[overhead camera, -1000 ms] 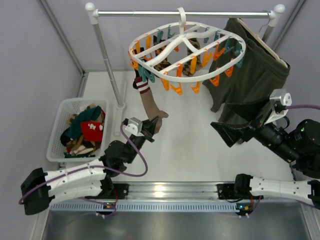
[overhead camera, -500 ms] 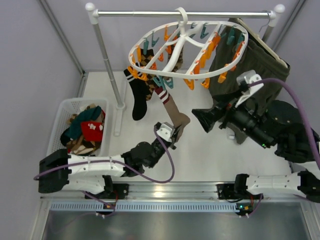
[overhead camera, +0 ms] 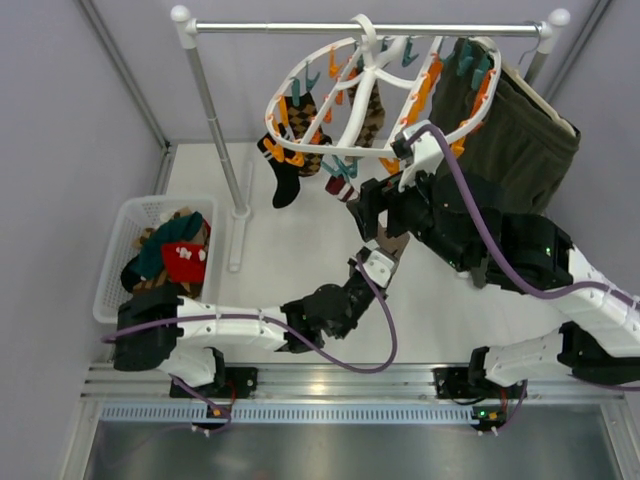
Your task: Remove the socks clipped to the hanger
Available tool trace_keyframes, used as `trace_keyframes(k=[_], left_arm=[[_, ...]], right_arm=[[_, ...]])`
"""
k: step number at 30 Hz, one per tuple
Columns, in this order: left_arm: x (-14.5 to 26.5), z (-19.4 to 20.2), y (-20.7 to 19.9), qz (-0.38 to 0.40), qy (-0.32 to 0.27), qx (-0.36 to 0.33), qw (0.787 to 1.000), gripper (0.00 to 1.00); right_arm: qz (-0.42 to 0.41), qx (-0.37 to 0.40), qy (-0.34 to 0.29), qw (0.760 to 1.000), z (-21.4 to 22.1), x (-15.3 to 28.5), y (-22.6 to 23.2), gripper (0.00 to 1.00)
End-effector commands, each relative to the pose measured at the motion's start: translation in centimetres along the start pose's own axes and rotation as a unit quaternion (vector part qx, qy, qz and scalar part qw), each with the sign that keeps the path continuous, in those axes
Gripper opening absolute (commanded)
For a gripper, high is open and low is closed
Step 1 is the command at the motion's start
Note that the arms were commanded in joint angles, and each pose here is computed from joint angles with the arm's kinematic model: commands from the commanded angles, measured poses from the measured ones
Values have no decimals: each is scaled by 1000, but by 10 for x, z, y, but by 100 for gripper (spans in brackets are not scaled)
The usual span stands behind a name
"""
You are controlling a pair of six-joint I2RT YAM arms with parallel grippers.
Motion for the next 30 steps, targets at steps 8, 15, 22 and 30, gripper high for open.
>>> trace_keyframes(k=[8, 15, 22, 30], left_arm=[[2, -21, -24, 4, -20, -25, 999, 0], [4, -20, -23, -6, -16, -35, 999, 0], [6, -17, -23, -5, -14, -38, 999, 0], [6, -17, -25, 2, -14, -35, 999, 0]], right_arm=[[40, 41, -2, 998, -29, -12, -3, 70], [68, 78, 19, 994, -26, -39, 8, 67], [132, 104, 24, 985, -23, -52, 0, 63], [187, 126, 31, 974, -17, -62, -8, 61]])
Point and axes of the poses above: each gripper's point midway between its finger pads, its own x axis back along the fingers, its own y axis along the line the jaws close on, z = x × y, the point moved 3 cm from there along x, back along the fingers, and after that the axes turned 3 degrees about x, right-handed, at the moved point
